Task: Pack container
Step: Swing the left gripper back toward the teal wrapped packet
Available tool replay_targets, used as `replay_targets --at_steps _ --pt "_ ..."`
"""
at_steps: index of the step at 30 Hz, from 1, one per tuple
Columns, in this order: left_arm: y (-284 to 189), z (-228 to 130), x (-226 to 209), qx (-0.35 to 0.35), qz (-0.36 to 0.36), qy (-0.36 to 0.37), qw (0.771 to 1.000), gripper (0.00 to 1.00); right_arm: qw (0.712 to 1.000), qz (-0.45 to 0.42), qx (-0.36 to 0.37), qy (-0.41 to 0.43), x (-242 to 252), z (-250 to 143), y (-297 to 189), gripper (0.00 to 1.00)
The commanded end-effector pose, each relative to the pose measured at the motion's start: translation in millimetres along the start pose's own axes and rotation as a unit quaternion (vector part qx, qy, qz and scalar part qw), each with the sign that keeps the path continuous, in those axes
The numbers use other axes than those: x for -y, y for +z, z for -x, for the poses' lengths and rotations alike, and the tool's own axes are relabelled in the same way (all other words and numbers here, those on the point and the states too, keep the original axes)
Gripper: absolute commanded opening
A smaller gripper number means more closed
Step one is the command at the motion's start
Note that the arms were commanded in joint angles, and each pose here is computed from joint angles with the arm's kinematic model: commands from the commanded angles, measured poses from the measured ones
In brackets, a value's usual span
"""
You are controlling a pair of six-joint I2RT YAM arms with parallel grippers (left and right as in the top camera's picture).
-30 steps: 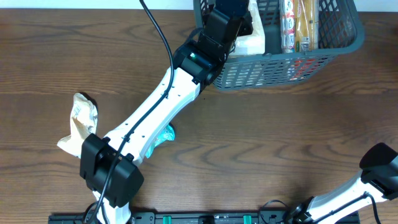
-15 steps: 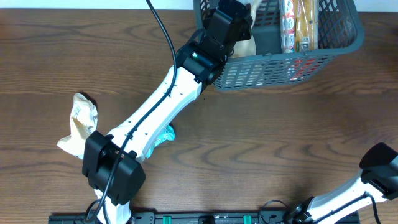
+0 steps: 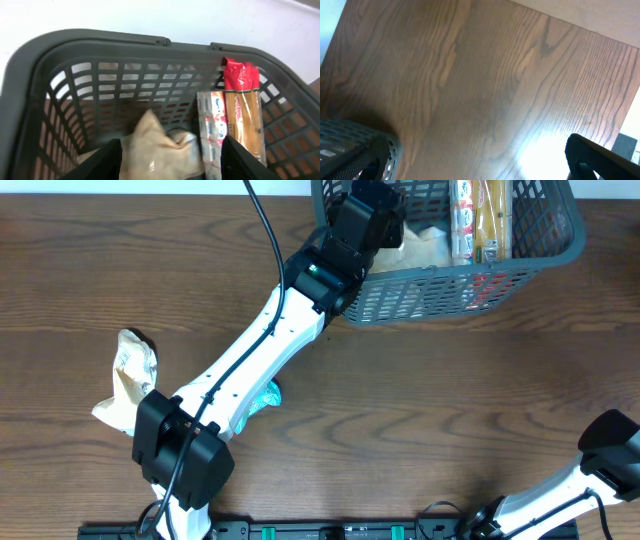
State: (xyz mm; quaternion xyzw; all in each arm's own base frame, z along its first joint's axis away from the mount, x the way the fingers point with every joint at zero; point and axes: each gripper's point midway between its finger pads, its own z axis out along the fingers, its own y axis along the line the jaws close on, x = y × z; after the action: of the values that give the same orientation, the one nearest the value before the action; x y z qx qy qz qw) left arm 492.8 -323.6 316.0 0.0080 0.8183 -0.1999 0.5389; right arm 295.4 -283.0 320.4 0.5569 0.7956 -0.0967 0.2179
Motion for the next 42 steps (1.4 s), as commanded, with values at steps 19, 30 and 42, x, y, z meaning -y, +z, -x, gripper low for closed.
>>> replay_targets --at_steps 19,30,42 --pt "-287 83 -149 0.009 0.272 0.081 0.959 0.79 1.0 -0.007 -0.005 -0.003 5 1 4 0.99" --pt "-338 1 -199 -0.161 0.364 0.089 0.913 0.79 1.0 -0.004 -0.006 -0.002 4 1 4 0.99" --pt "-307 -72 -191 -0.299 0.326 0.089 0.892 0.83 1.0 -0.004 -0.006 -0.003 4 1 4 0.99"
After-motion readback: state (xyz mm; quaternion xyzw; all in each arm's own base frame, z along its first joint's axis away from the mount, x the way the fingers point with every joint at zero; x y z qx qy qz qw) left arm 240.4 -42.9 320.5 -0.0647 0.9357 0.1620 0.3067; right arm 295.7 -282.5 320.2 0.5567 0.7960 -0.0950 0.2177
